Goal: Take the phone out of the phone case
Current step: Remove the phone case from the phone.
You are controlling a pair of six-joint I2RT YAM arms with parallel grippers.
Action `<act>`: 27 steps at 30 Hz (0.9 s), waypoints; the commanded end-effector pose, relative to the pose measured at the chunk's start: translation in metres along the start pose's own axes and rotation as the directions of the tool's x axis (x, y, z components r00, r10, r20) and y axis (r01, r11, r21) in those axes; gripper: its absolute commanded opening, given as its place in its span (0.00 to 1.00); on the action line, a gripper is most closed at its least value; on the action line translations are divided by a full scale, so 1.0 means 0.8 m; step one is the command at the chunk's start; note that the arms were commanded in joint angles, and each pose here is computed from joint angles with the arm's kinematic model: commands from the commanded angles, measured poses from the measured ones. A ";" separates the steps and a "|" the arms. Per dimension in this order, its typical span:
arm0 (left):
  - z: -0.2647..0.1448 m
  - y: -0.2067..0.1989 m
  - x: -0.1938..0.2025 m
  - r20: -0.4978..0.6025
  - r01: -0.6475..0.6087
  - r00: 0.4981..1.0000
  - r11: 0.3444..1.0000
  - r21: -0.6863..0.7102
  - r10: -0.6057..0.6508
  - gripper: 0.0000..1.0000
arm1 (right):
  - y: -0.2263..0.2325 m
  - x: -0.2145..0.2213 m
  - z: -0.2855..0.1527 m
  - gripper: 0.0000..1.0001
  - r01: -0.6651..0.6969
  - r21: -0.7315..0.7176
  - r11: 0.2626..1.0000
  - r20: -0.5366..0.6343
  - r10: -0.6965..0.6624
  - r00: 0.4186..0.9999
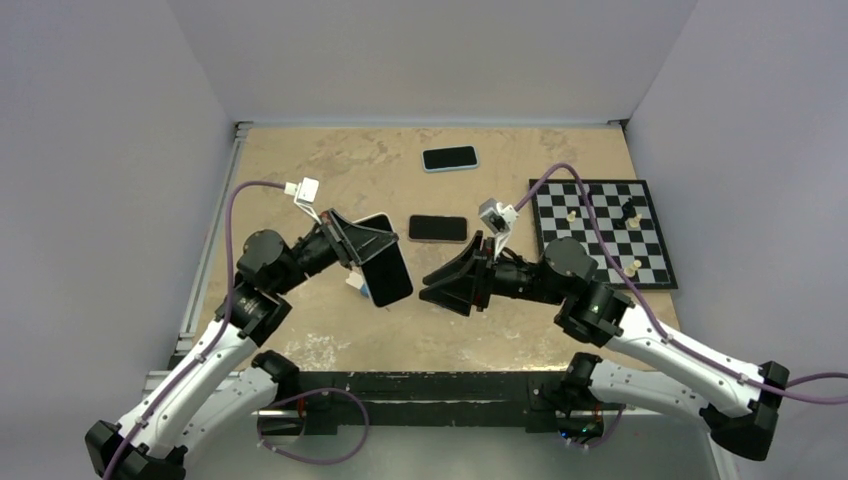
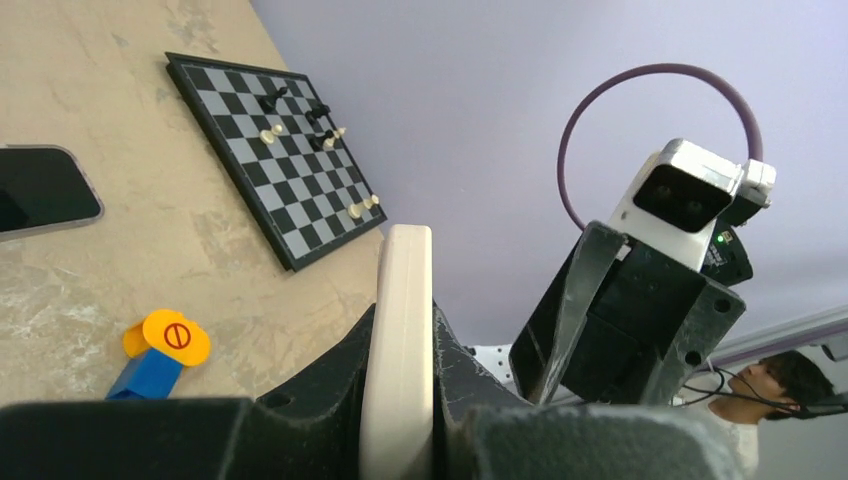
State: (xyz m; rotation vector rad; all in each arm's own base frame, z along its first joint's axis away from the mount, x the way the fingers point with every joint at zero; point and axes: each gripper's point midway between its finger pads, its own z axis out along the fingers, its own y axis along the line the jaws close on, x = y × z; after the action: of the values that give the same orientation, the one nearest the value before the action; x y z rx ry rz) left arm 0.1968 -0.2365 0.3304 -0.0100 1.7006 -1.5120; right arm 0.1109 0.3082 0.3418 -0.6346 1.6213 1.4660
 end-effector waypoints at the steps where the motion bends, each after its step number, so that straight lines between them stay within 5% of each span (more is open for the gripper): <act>1: -0.006 -0.033 -0.042 0.149 -0.050 0.988 0.998 0.048 0.042 0.00 | 0.033 0.018 0.014 0.42 -0.131 -0.188 0.973 -0.079 0.118 0.990; 27: -0.016 -0.044 -0.030 0.119 -0.041 0.993 0.993 0.108 0.028 0.00 | -0.030 0.039 0.023 0.48 -0.185 0.008 0.983 -0.066 0.185 0.981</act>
State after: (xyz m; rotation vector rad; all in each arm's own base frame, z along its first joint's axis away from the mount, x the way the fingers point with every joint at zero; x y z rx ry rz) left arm 0.1974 -0.2289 0.3378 -0.0679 1.6360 -1.5237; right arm 0.1103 0.3307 0.3031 -0.5810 1.7876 1.6415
